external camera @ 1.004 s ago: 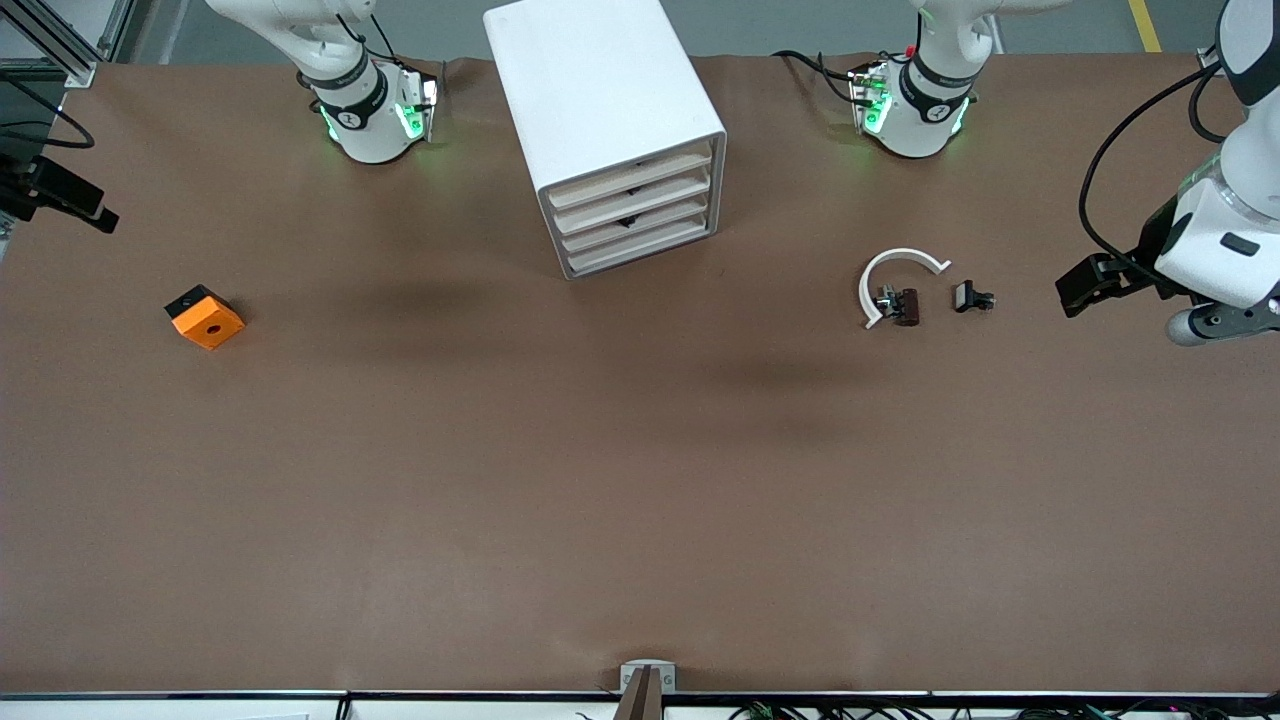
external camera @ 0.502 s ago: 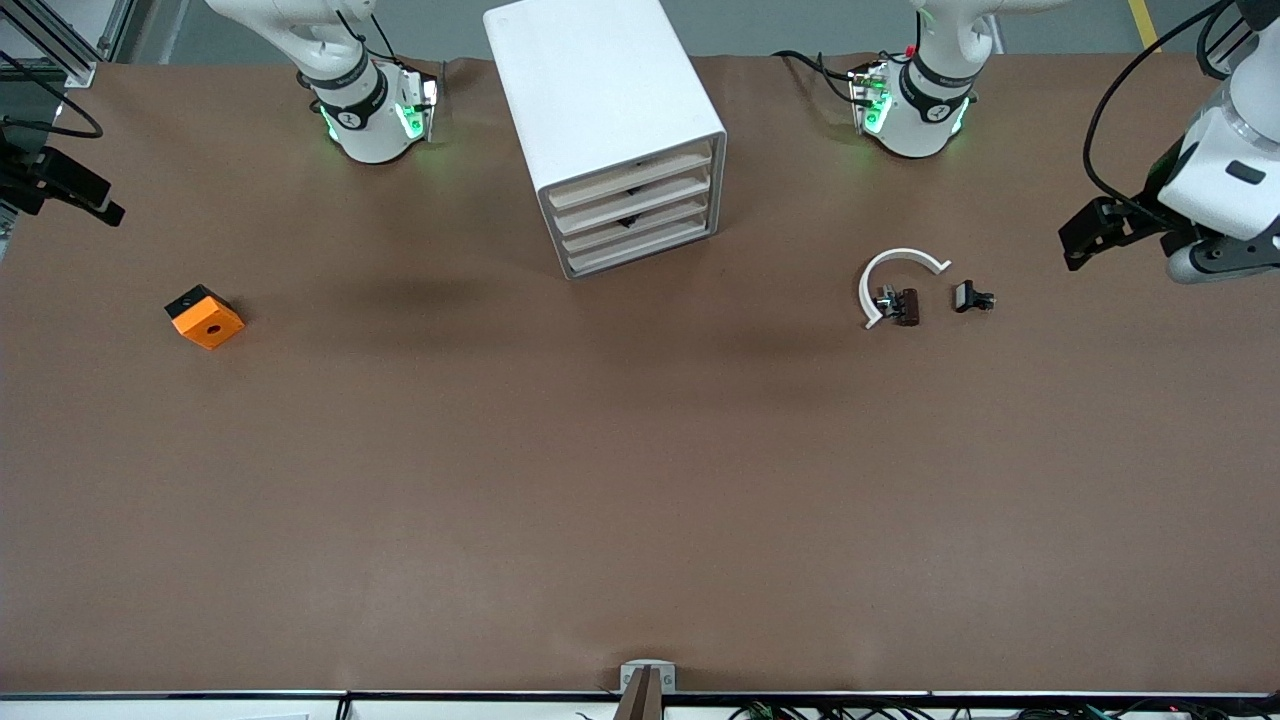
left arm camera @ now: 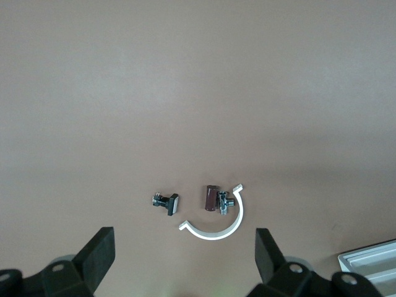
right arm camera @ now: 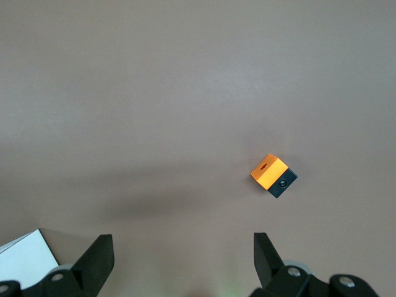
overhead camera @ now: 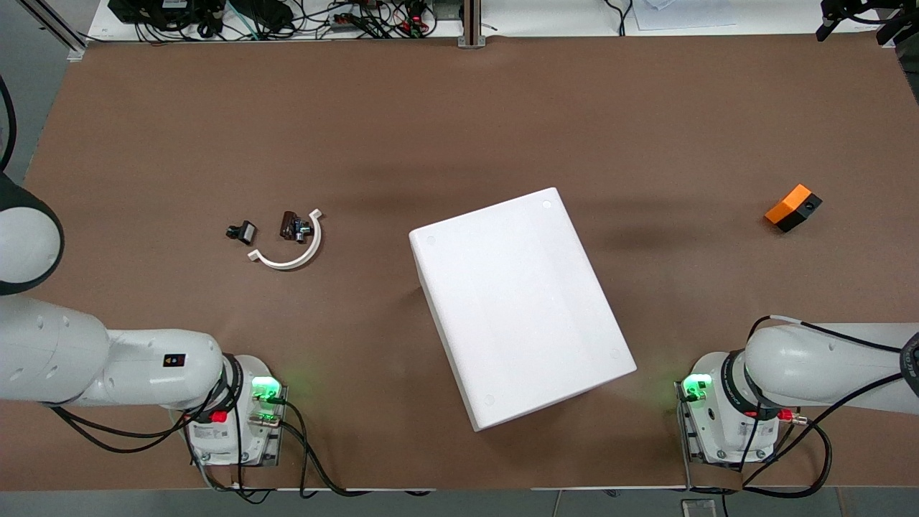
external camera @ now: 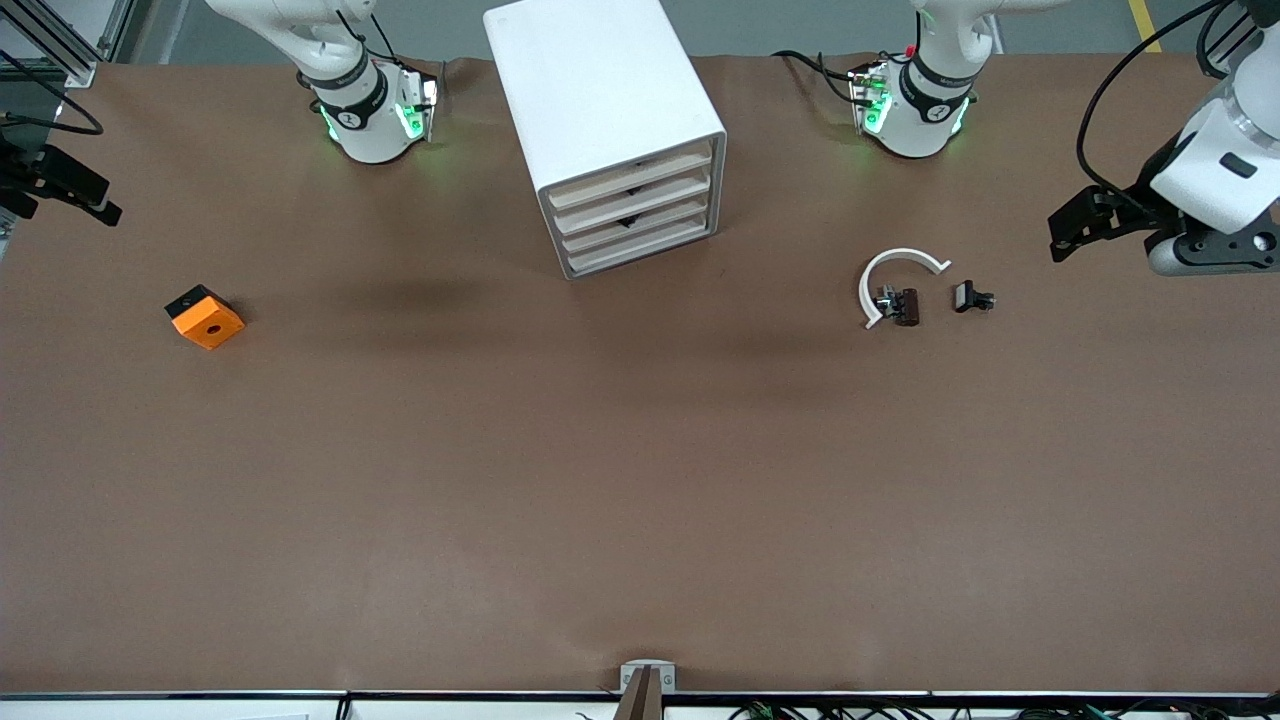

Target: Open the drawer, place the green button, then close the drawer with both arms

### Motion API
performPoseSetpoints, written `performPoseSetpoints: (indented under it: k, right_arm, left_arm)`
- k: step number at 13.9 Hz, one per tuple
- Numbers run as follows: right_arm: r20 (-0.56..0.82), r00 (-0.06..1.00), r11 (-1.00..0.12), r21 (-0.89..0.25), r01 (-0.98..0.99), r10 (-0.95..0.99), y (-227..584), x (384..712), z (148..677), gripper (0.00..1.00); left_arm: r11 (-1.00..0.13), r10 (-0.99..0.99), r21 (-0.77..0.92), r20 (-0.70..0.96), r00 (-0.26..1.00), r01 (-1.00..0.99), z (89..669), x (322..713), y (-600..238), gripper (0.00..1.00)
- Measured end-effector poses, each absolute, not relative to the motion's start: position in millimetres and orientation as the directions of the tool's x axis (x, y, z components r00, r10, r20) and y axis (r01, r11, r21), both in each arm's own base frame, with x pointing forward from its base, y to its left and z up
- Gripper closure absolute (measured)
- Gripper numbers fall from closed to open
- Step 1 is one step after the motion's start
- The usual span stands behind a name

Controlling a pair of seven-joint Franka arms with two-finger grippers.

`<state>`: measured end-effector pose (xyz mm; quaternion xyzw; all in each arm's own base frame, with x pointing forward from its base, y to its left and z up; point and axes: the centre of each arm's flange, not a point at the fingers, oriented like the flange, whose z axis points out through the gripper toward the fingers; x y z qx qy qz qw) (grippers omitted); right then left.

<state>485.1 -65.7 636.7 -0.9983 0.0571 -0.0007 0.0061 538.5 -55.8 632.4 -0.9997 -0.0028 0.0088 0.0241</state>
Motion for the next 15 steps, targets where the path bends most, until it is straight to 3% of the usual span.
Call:
performPoseSetpoints:
  k: [15]
  right_arm:
    - [0.007, 0.991, -0.991, -0.012, -0.136, -0.136, -65, 486, 638, 0.0]
  left_arm:
    - [-0.999, -0.008, -0.043, -0.022, 1.0, -0.009, 632, 538, -47, 0.0]
